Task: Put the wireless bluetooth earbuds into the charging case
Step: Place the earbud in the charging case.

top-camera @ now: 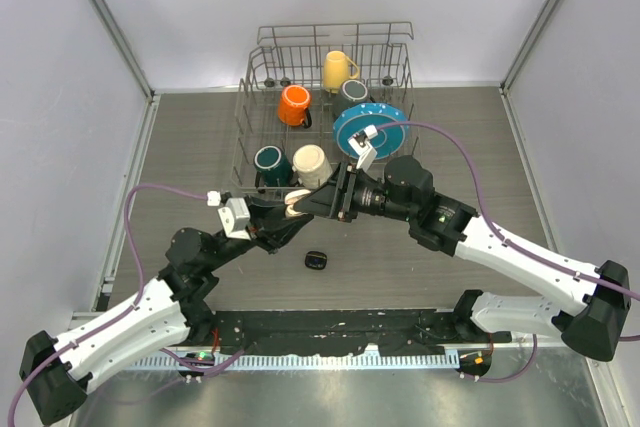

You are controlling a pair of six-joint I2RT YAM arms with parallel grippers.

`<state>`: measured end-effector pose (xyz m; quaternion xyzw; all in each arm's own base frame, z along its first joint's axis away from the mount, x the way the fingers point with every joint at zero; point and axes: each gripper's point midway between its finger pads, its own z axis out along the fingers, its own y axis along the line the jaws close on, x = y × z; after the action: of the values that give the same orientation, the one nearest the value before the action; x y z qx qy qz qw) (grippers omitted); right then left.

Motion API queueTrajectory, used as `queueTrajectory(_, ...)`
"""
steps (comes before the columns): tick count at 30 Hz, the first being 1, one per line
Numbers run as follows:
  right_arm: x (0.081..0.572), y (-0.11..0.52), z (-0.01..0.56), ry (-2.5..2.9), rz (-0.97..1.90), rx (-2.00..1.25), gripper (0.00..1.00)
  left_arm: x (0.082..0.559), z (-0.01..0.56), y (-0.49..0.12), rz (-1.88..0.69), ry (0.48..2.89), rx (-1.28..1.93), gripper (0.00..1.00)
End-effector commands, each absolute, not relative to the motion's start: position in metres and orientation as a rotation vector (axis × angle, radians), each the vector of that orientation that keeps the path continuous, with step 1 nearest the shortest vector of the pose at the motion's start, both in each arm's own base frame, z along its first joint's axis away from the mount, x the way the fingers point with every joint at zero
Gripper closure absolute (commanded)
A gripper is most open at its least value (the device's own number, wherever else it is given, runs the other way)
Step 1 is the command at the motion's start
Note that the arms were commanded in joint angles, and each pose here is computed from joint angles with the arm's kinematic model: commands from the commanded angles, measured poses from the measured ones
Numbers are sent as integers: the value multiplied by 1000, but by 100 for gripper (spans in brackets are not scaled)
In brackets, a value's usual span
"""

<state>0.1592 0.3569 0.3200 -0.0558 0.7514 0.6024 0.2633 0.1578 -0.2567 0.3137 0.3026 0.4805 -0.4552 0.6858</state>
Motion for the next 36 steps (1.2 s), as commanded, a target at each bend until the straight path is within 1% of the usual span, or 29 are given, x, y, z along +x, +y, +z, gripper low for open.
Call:
queueTrajectory(1, 154, 358, 318, 2039, 1605, -239, 60, 155, 336, -254, -1017, 995, 665, 100)
queueTrajectory(3, 155, 357, 316, 2045, 1587, -244, 62, 156, 334, -254, -1019, 1001, 664, 100)
queueTrajectory(5, 155, 356, 317, 2040, 1571, -263, 66, 156, 335, -255, -1023, 1001, 661, 100)
queueTrajectory(15, 158, 349, 319, 2044, 1459, -336, 66, 158, 330, -257, -1032, 1029, 657, 100)
queueTrajectory(23, 158, 348, 319, 2041, 1445, -348, 65, 159, 327, -260, -1039, 1038, 663, 100)
queueTrajectory(25, 159, 348, 318, 2043, 1437, -344, 62, 159, 327, -260, -1039, 1039, 661, 100)
queueTrajectory(26, 160, 347, 318, 2043, 1435, -341, 55, 159, 326, -259, -1039, 1041, 661, 100)
queueTrajectory(28, 162, 346, 319, 2035, 1423, -326, 49, 161, 325, -259, -1033, 1049, 656, 100)
queueTrajectory(29, 163, 344, 320, 2030, 1418, -314, 42, 161, 324, -258, -1027, 1051, 656, 100)
queueTrajectory(32, 168, 338, 325, 2000, 1391, -277, 32, 161, 321, -257, -1021, 1059, 652, 100)
queueTrajectory(33, 170, 337, 327, 1993, 1382, -264, 31, 162, 318, -256, -1019, 1067, 651, 100)
queueTrajectory(34, 171, 333, 332, 1975, 1375, -248, 25, 161, 317, -256, -1019, 1067, 650, 100)
queueTrajectory(36, 173, 330, 337, 1957, 1369, -237, 23, 161, 314, -255, -1015, 1073, 648, 100)
